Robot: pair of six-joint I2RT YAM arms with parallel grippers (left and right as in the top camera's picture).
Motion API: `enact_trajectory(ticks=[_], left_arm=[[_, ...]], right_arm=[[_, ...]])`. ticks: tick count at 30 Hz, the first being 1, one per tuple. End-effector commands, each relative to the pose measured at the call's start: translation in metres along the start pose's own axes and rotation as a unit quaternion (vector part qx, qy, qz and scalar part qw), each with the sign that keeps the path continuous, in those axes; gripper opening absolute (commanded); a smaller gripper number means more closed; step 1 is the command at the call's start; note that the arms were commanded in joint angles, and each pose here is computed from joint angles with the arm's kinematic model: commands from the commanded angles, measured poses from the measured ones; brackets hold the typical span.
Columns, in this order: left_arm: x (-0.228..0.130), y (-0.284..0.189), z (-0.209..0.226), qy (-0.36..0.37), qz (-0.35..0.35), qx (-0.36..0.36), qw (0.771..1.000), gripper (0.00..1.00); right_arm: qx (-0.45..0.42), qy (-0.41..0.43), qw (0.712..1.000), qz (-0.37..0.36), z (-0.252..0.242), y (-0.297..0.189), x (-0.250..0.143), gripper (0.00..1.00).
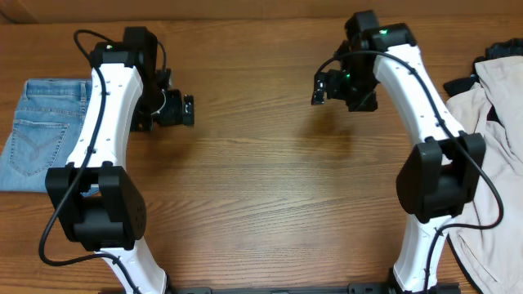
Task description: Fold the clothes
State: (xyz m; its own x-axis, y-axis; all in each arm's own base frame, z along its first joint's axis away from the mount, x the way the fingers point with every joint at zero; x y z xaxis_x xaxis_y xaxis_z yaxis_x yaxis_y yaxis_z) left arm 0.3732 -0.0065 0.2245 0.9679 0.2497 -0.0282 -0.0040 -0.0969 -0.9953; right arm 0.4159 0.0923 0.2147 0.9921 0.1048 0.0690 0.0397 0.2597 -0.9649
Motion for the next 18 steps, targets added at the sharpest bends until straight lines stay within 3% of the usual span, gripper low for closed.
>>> enact_trajectory(ticks=[1,5,8,13,18], left_arm=[[-0.022,-0.009,0.002,-0.017,0.061,0.004,0.998,1.00],[-0.041,-0.016,0.008,-0.043,0.107,0.047,0.992,1.00],[-0.055,-0.036,0.003,-0.029,0.082,0.042,0.995,1.00],[-0.094,-0.080,-0.017,0.024,-0.027,0.006,0.999,1.00],[-0.141,-0.113,-0.024,0.079,-0.147,-0.004,0.986,1.00]], right_arm=[[0.002,0.006,1.000,-0.018,-0.004,-0.038,-0.012,1.00],[0.001,0.010,1.000,-0.009,0.001,-0.066,-0.034,1.00],[-0.018,0.010,1.000,-0.012,0.005,-0.095,-0.058,1.00],[-0.017,0.000,0.998,-0.053,0.014,-0.134,-0.085,1.00],[-0.025,-0.015,0.993,-0.115,0.020,-0.166,-0.116,1.00]])
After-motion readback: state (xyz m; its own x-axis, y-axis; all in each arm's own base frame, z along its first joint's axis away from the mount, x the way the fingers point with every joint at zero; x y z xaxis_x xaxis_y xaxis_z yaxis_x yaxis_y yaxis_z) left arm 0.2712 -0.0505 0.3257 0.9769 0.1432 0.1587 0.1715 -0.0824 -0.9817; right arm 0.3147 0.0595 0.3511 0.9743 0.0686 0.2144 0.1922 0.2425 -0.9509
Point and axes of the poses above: each gripper's point midway between its finger pads, its own y axis out along the fingers, its own z axis along the line the jaws close on, x = y × z, the point moved 10 cm from there along -y, back along the fingers, and after that the axes turned 9 degrees about -y, right-handed, at the moved point
